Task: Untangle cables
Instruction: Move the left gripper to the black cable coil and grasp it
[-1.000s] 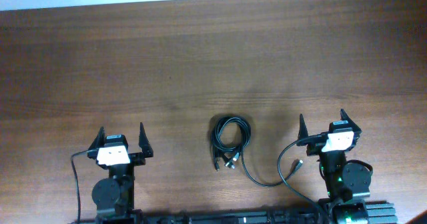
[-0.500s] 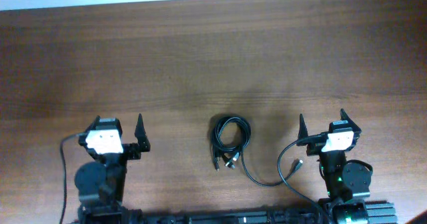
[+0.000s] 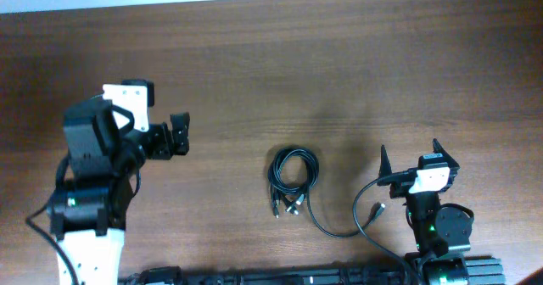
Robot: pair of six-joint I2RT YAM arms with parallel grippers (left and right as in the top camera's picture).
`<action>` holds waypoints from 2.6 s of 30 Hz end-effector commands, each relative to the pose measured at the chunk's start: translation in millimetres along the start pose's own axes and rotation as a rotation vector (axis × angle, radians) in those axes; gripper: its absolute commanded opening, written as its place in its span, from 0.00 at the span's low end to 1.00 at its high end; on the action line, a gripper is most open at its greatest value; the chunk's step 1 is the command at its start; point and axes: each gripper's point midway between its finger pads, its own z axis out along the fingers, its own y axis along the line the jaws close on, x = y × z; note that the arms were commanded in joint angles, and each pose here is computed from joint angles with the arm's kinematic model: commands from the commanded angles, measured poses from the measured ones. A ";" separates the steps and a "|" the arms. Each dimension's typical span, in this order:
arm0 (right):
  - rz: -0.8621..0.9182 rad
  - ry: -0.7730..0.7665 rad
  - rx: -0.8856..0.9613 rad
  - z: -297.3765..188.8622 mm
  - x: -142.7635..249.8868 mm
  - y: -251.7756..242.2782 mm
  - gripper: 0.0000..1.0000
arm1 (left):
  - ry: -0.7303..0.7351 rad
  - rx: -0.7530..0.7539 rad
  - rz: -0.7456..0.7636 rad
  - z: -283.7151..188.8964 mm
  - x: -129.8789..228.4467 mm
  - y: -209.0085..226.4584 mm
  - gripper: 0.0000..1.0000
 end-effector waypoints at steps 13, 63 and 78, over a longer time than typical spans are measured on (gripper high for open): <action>0.008 0.011 0.008 0.2 3.7 -1.3 0.99 | 0.476 0.303 0.221 70.8 49.3 -117.2 0.98; 0.008 0.011 0.008 0.2 3.7 -1.3 0.99 | 1.049 0.120 0.098 157.9 218.8 -164.4 0.58; 0.008 0.011 0.008 0.2 3.7 -1.3 0.99 | 0.987 0.167 0.136 168.4 224.1 -183.9 0.33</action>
